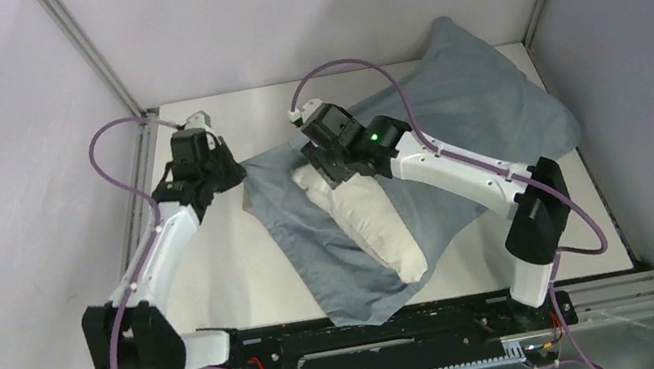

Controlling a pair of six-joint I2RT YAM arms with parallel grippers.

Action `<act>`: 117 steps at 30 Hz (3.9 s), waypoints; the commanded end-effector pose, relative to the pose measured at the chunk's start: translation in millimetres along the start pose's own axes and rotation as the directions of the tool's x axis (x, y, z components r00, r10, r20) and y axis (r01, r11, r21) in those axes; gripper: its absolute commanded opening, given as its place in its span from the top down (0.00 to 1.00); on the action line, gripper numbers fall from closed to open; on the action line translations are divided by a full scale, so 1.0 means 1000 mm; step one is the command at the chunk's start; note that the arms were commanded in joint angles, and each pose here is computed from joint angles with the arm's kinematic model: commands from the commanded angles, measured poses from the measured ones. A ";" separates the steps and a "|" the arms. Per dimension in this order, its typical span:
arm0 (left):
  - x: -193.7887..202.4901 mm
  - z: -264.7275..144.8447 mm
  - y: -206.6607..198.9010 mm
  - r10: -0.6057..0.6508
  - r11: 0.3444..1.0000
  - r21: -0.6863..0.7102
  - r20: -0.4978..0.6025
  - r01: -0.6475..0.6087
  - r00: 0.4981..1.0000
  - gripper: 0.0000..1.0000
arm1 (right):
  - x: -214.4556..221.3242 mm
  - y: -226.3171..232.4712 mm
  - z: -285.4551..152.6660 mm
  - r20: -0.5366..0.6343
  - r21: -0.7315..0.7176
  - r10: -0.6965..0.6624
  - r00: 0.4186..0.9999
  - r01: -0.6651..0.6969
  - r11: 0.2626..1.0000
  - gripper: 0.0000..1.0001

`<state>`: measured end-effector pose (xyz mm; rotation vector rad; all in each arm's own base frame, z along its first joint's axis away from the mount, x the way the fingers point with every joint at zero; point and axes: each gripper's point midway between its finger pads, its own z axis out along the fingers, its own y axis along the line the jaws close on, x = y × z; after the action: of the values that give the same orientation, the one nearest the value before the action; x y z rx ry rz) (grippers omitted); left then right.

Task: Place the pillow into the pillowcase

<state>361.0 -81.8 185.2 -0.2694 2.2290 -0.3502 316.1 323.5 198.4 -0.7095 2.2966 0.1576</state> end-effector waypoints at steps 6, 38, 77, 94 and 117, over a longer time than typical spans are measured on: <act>-0.080 0.003 -0.015 -0.018 1.000 0.002 0.137 0.018 0.990 1.00 | -0.042 0.000 -0.082 0.182 0.010 -0.049 0.982 0.048 0.999 0.21; -0.068 0.021 0.034 -0.167 0.986 0.005 0.086 0.167 0.982 0.87 | -0.047 0.009 -0.030 0.122 -0.200 0.170 0.978 -0.143 0.969 1.00; 0.136 0.034 -0.130 -0.230 0.953 0.195 -0.032 0.232 0.973 0.40 | -0.137 0.007 -0.150 0.304 -0.568 0.643 0.703 -0.408 0.715 1.00; 0.128 0.022 -0.149 -0.228 0.944 0.249 0.026 0.214 0.973 0.42 | -0.142 0.004 -0.153 0.310 -0.569 0.651 0.693 -0.413 0.711 1.00; 0.127 -0.022 -0.114 -0.172 0.940 0.309 0.076 0.141 0.982 1.00 | -0.106 -0.040 -0.080 0.323 -0.286 0.590 0.740 -0.518 0.806 1.00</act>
<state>286.0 -248.7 151.2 -0.3314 2.0126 -0.8035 323.3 327.5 314.7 -0.1156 2.1277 0.7923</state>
